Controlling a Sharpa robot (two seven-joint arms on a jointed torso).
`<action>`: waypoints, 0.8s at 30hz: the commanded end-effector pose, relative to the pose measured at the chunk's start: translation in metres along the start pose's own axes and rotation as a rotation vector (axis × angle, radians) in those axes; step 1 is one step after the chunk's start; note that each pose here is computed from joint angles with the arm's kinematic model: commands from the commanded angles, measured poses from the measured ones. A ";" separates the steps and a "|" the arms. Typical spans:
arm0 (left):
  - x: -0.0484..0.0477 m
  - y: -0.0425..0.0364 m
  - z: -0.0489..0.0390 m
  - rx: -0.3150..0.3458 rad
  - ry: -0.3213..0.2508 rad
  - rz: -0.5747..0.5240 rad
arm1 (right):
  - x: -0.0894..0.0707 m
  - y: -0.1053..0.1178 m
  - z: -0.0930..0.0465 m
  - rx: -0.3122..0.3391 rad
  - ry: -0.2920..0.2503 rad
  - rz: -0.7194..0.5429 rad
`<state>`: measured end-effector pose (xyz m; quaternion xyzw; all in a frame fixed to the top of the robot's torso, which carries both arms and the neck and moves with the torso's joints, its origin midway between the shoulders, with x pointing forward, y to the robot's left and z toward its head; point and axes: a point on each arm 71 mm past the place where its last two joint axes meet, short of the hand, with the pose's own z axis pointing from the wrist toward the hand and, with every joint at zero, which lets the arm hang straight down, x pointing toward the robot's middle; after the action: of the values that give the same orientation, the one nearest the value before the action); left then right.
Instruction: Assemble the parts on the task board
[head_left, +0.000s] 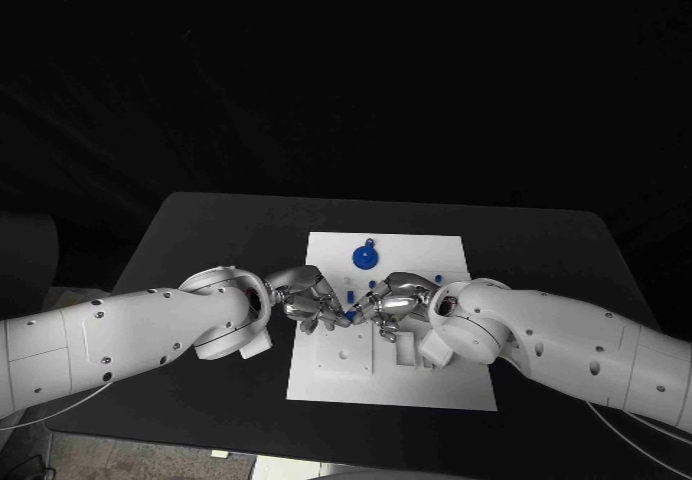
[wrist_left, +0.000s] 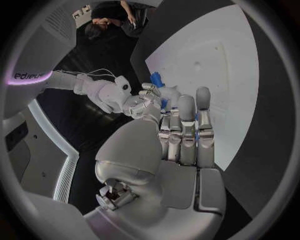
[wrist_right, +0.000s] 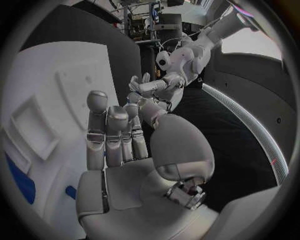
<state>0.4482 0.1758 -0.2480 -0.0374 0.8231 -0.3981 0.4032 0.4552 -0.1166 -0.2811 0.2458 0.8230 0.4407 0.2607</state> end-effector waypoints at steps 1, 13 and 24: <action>0.0023 -0.0037 0.0020 0.007 0.004 0.013 | 0.005 0.004 0.001 -0.021 0.029 0.003; -0.0009 -0.0037 0.0036 -0.001 -0.050 -0.042 | 0.007 0.005 0.001 -0.020 0.039 0.005; -0.0038 -0.0022 0.0030 -0.007 -0.085 -0.117 | 0.007 0.005 0.002 -0.013 0.034 0.002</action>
<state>0.4486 0.1747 -0.2505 -0.0730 0.8186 -0.4026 0.4030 0.4587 -0.1181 -0.2785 0.2520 0.8200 0.4382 0.2685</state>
